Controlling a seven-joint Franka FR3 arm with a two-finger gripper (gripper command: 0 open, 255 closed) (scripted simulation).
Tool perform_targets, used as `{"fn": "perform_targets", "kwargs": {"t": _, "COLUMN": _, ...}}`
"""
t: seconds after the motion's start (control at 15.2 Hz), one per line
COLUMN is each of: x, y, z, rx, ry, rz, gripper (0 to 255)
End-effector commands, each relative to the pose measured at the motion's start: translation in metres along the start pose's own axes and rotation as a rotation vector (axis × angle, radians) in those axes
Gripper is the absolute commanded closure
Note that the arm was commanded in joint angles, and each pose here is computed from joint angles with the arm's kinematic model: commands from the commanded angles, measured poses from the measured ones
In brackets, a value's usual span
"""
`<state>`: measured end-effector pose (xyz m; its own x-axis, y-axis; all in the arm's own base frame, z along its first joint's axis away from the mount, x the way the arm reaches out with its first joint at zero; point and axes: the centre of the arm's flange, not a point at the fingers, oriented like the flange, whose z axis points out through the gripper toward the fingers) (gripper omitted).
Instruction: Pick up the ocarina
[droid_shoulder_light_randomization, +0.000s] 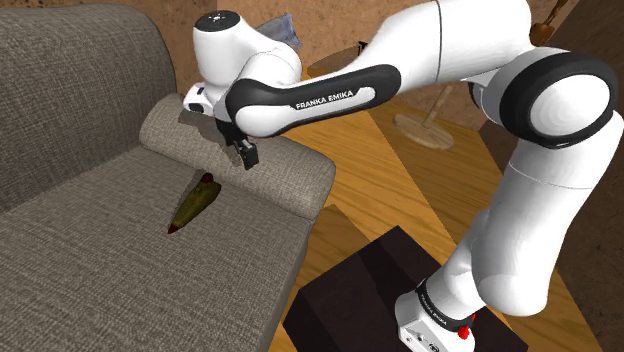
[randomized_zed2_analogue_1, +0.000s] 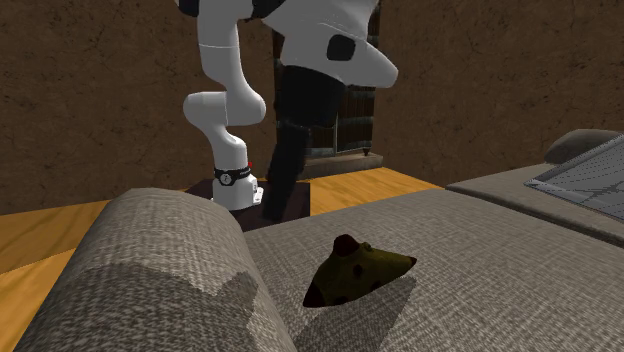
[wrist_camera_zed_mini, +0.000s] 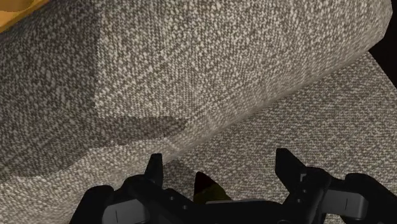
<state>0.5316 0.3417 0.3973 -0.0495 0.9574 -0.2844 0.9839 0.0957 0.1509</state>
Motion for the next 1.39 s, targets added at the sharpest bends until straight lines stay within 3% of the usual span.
{"fn": "perform_targets", "kwargs": {"t": 0.0, "x": 0.026, "y": -0.003, "z": 0.004, "rx": -0.021, "ry": 0.004, "rz": -0.076, "gripper": 0}}
{"fn": "perform_targets", "kwargs": {"t": 0.53, "x": 0.119, "y": -0.033, "z": 0.016, "rx": -0.1, "ry": 0.02, "rz": -0.359, "gripper": 0}}
{"fn": "perform_targets", "kwargs": {"t": 1.12, "x": 0.13, "y": -0.039, "z": 0.054, "rx": -0.1, "ry": 0.02, "rz": -0.359, "gripper": 0}}
{"fn": "perform_targets", "kwargs": {"t": 1.19, "x": 0.131, "y": -0.039, "z": 0.054, "rx": -0.1, "ry": 0.02, "rz": -0.359, "gripper": 255}}
{"fn": "perform_targets", "kwargs": {"t": 1.32, "x": 0.131, "y": -0.039, "z": 0.055, "rx": -0.1, "ry": 0.02, "rz": -0.359, "gripper": 255}}
